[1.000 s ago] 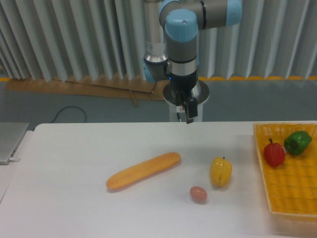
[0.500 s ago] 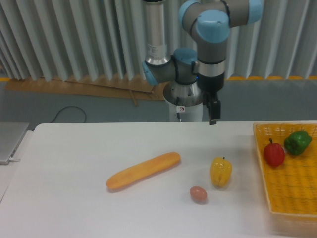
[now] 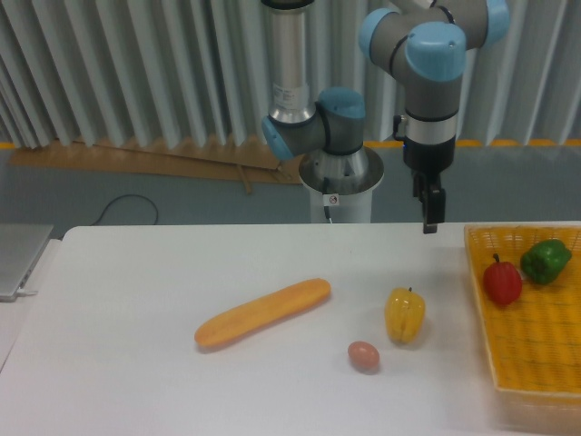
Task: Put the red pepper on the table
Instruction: 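Move the open gripper over the red pepper in the yellow basket, then lower the gripper onto the red pepper, then close the gripper around the red pepper's stem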
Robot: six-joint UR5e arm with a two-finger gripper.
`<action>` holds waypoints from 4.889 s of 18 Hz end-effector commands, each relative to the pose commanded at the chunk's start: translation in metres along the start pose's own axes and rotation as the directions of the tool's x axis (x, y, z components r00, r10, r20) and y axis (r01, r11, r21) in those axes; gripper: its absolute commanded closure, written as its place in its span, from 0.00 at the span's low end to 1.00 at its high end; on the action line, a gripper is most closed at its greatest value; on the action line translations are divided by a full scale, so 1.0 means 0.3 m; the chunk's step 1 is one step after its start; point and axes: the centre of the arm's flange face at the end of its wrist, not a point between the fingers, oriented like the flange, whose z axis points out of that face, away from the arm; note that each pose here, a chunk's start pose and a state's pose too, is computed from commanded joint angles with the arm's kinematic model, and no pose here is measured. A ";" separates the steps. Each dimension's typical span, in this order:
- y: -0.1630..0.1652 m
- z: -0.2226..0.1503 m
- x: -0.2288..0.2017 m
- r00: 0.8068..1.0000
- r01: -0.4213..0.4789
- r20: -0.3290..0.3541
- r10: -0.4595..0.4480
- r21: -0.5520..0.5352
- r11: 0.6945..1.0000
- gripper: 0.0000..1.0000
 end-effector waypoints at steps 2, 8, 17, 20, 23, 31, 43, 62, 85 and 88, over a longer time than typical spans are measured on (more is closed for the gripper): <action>0.070 0.036 -0.001 1.000 -0.013 -0.017 0.013 0.009 1.000 0.00; 0.186 0.096 0.004 1.000 -0.009 -0.016 0.009 0.007 1.000 0.00; 0.341 0.231 -0.019 1.000 -0.009 0.009 0.009 -0.008 1.000 0.00; 0.376 0.282 -0.040 1.000 -0.013 0.012 0.013 -0.010 1.000 0.00; 0.400 0.309 -0.056 1.000 -0.021 0.022 0.022 -0.017 1.000 0.00; 0.427 0.350 -0.151 0.983 -0.165 0.090 0.159 0.065 0.984 0.00; 0.479 0.361 -0.113 0.789 -0.614 0.007 0.614 0.010 0.789 0.00; 0.529 0.403 -0.175 0.663 -0.748 -0.045 0.747 -0.076 0.659 0.00; 0.523 0.564 -0.037 0.597 -0.799 -0.106 0.796 0.009 0.601 0.00; 0.508 0.576 -0.043 0.601 -0.796 -0.107 0.792 0.014 0.605 0.00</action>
